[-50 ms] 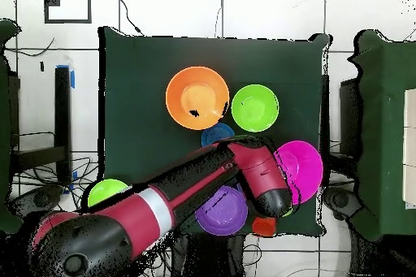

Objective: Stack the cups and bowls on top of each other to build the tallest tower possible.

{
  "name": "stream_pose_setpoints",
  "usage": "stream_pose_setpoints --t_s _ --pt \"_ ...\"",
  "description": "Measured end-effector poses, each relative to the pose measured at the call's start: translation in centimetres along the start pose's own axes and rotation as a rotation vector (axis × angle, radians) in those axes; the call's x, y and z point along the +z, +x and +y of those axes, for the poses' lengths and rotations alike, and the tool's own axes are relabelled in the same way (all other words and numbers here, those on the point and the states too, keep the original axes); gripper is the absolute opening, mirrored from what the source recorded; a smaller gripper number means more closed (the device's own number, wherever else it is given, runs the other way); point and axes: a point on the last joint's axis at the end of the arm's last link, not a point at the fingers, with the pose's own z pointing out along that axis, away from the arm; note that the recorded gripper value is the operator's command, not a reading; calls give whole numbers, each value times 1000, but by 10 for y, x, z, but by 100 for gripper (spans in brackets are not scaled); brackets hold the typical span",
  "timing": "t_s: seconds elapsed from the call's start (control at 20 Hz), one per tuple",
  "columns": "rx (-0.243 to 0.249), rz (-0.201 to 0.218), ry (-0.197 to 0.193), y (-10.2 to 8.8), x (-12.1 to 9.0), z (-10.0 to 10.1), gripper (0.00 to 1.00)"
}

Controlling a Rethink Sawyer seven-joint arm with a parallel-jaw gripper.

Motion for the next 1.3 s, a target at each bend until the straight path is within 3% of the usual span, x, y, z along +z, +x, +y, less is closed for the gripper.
stream_pose_setpoints --t_s 0.35,0.75,1.3 --pt "46 16 13 -4 -19 31 0" --pt "-6 29 14 -10 -47 72 0" --pt "-29 34 36 -22 -66 75 0"
